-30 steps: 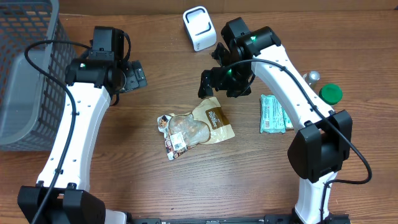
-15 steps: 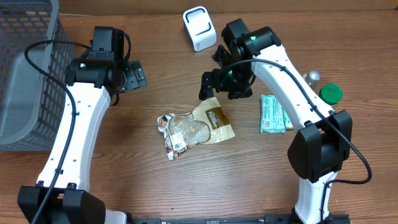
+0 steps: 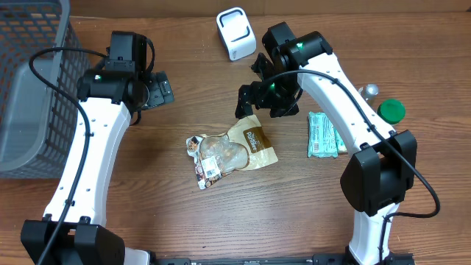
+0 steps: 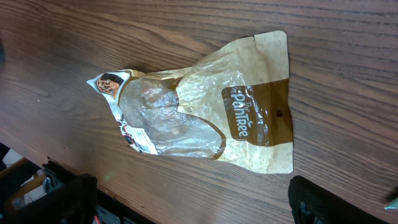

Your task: Scan the item barcode

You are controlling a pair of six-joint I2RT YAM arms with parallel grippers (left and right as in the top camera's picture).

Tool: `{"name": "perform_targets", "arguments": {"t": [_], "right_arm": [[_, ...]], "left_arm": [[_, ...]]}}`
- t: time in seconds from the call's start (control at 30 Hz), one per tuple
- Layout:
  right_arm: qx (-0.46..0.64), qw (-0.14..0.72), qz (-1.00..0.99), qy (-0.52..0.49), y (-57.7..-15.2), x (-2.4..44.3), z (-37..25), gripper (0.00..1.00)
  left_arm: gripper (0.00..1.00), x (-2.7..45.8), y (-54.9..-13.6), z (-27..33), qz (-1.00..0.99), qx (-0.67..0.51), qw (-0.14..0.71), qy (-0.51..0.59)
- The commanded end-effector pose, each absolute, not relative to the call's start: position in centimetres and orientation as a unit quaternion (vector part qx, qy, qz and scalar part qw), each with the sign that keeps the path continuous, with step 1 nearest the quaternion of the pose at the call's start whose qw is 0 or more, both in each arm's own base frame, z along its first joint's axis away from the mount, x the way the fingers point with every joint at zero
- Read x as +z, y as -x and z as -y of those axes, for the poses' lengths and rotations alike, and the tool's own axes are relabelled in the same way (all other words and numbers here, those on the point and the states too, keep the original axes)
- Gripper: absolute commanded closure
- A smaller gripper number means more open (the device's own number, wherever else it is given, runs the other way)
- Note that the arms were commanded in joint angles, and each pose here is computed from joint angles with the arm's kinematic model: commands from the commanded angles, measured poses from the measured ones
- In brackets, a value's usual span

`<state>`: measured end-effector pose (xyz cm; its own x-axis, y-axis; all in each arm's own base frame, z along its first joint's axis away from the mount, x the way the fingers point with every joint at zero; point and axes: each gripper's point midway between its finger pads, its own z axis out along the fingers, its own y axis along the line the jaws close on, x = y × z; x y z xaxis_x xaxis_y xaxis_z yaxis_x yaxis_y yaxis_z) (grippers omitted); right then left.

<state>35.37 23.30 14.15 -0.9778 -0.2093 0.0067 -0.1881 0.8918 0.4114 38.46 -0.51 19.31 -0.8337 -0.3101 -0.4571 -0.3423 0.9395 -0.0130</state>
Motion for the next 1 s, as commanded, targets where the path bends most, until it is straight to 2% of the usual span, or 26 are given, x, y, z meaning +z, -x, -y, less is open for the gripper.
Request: {"name": "perform_targets", "arguments": {"t": [0.0, 0.57, 0.77, 0.97], "right_arm": [[-0.213, 0.026, 0.971, -0.102, -35.3, 14.2, -23.3, 0.05], [-0.212, 0.029, 0.972, -0.101, -35.2, 14.2, -23.3, 0.04], [-0.211, 0.030, 0.972, -0.101, -35.2, 14.2, -23.2, 0.00], [-0.172, 0.033, 0.980, -0.098, -35.0, 13.7, -21.8, 0.00]], "left_arm": [[0.00, 19.7, -38.6, 0.6, -0.958, 0.038, 0.237, 0.157], [0.00, 19.7, -38.6, 0.6, -0.958, 0.038, 0.237, 0.157], [0.01, 19.7, -38.6, 0.6, -0.958, 0.038, 0.237, 0.157], [0.00, 19.7, -38.6, 0.6, -0.958, 0.038, 0.237, 0.157]]}}
